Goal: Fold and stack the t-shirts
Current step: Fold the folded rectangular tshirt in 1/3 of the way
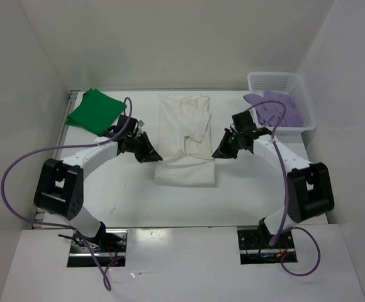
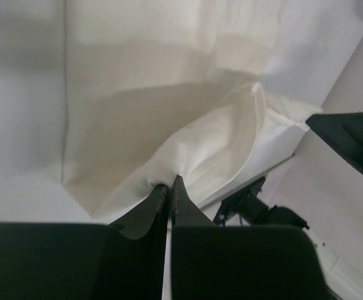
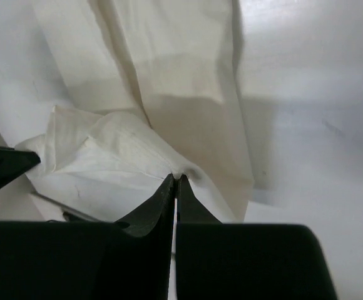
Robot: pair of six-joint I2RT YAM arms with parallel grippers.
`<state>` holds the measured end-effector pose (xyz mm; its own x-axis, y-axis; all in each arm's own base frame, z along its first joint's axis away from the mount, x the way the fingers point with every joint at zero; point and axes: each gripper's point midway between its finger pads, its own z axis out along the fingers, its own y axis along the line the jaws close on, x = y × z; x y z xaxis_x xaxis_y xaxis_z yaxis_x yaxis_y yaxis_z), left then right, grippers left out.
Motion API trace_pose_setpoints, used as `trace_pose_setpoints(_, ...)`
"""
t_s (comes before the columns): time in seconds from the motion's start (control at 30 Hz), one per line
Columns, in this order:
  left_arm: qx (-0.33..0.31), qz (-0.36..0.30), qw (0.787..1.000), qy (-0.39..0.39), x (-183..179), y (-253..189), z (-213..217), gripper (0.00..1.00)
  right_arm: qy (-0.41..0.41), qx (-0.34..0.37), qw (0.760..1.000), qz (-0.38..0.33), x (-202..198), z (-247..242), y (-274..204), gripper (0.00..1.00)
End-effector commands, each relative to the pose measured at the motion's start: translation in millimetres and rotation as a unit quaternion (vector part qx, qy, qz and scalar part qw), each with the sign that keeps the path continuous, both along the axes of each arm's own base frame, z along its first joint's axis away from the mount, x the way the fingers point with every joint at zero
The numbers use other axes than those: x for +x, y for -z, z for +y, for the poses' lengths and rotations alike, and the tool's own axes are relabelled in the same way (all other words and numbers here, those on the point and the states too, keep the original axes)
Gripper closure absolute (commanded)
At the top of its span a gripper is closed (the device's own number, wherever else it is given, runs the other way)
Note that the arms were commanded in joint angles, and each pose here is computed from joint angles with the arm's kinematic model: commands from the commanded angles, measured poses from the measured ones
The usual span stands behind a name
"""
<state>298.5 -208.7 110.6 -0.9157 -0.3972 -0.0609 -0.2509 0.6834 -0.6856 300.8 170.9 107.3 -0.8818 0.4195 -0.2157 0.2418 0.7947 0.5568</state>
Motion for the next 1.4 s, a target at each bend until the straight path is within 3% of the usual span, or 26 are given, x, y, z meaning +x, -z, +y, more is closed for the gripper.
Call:
trace_pose_setpoints(0.0, 0.017, -0.048, 0.998, -0.022, 50.1, 6.6, 8.1, 1.00, -0.022, -0.032, 0.996, -0.083, 54.0, -2.6, -13.8, 1.00)
trace_pose_setpoints(0.33, 0.029, -0.095, 0.995, -0.026, 132.9, 9.2, 5.9, 0.98, -0.004, -0.039, 0.996, -0.086, 130.9, -20.2, 13.6, 1.00)
trace_pose_setpoints(0.57, 0.049, -0.066, 0.996, -0.031, 147.9, 53.9, 10.9, 0.90, -0.013, -0.032, 0.997, -0.067, 159.1, -14.9, 43.6, 1.00)
trace_pose_setpoints(0.8, 0.074, -0.092, 0.989, -0.092, 152.9, 39.5, 30.5, 0.90, -0.016, -0.032, 0.996, -0.082, 172.9, -12.8, 31.6, 1.00)
trace_pose_setpoints(0.87, 0.076, -0.087, 0.989, -0.096, 154.1, 43.6, 34.7, 0.83, -0.016, -0.033, 0.996, -0.078, 175.1, -12.5, 36.4, 0.98)
trace_pose_setpoints(0.9, 0.070, -0.086, 0.990, -0.092, 155.4, 43.7, 32.0, 0.73, -0.019, -0.030, 0.997, -0.071, 174.6, -11.1, 39.8, 0.92)
trace_pose_setpoints(1.03, 0.059, -0.099, 0.988, -0.098, 152.9, 29.5, 35.0, 0.52, -0.034, -0.045, 0.996, -0.070, 175.8, -13.8, 32.9, 0.76)
trace_pose_setpoints(1.1, 0.060, -0.133, 0.984, -0.104, 152.0, 2.0, 38.8, 0.48, -0.033, -0.050, 0.994, -0.091, 181.0, -15.5, 13.5, 0.70)
trace_pose_setpoints(1.23, 0.029, -0.178, 0.978, -0.103, 132.3, -40.1, 31.7, 0.56, -0.024, -0.065, 0.991, -0.118, 174.1, -23.3, -18.3, 0.59)
trace_pose_setpoints(1.33, 0.011, -0.166, 0.985, -0.047, 102.4, -35.1, -11.6, 0.66, -0.032, -0.078, 0.989, -0.118, 159.1, -14.2, -23.5, 0.59)
trace_pose_setpoints(1.37, 0.007, -0.162, 0.987, -0.019, 89.1, -28.8, -33.8, 0.68, -0.037, -0.077, 0.989, -0.123, 152.7, -10.3, -29.1, 0.65)
